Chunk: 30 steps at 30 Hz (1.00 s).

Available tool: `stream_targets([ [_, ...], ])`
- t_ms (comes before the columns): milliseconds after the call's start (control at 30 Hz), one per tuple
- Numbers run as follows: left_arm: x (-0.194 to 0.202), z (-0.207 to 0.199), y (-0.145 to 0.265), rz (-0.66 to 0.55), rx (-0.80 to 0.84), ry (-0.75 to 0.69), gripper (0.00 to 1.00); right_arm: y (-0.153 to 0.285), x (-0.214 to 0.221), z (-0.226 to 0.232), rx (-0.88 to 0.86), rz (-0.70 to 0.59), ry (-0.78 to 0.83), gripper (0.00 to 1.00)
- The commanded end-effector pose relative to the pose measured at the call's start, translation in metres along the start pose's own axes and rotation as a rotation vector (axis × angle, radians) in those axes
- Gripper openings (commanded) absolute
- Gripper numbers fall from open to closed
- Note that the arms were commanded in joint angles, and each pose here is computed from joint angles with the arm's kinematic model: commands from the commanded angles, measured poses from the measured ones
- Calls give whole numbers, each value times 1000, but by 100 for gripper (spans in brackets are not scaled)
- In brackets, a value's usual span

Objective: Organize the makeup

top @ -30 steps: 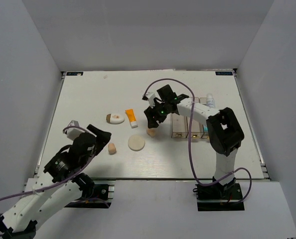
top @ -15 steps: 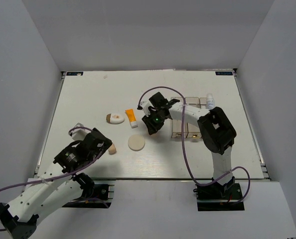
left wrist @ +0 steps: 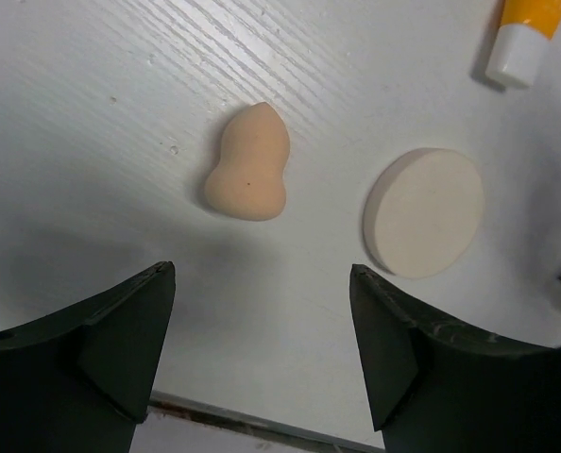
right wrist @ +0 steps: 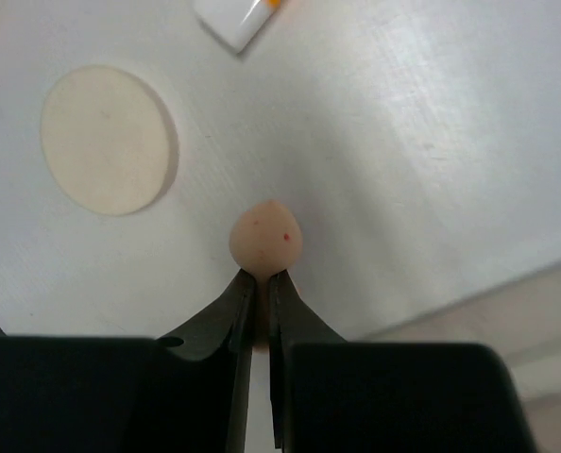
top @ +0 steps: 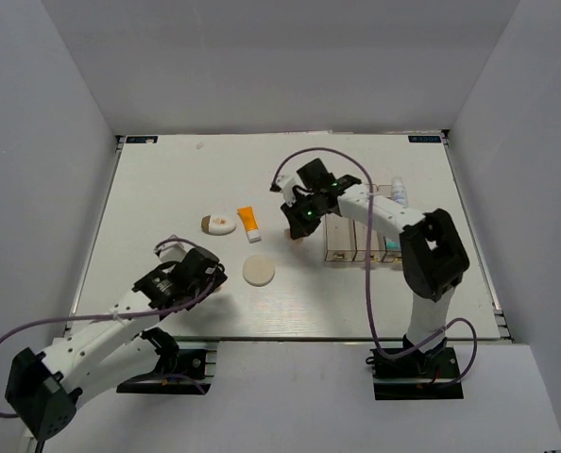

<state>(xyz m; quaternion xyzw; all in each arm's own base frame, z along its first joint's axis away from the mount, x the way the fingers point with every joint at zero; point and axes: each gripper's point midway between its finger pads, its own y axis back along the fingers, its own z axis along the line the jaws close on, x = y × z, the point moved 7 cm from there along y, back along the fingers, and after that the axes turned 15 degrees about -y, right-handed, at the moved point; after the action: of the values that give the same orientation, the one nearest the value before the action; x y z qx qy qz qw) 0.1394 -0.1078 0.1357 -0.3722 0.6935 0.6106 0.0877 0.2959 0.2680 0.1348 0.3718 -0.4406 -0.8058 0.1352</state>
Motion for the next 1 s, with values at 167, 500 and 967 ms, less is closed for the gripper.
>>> stream_targets([
  [167,-14,-36,-21,19,12,-168,83,109,-12,-46,212,-267,-93,0],
  [500,-15,-32,-28,15,-35,-212,83,130,40,-108,453,-227,-237,1],
  [967,-10,-22,-39,41,-106,-239,78,120,50,-131,428,-155,-295,65],
])
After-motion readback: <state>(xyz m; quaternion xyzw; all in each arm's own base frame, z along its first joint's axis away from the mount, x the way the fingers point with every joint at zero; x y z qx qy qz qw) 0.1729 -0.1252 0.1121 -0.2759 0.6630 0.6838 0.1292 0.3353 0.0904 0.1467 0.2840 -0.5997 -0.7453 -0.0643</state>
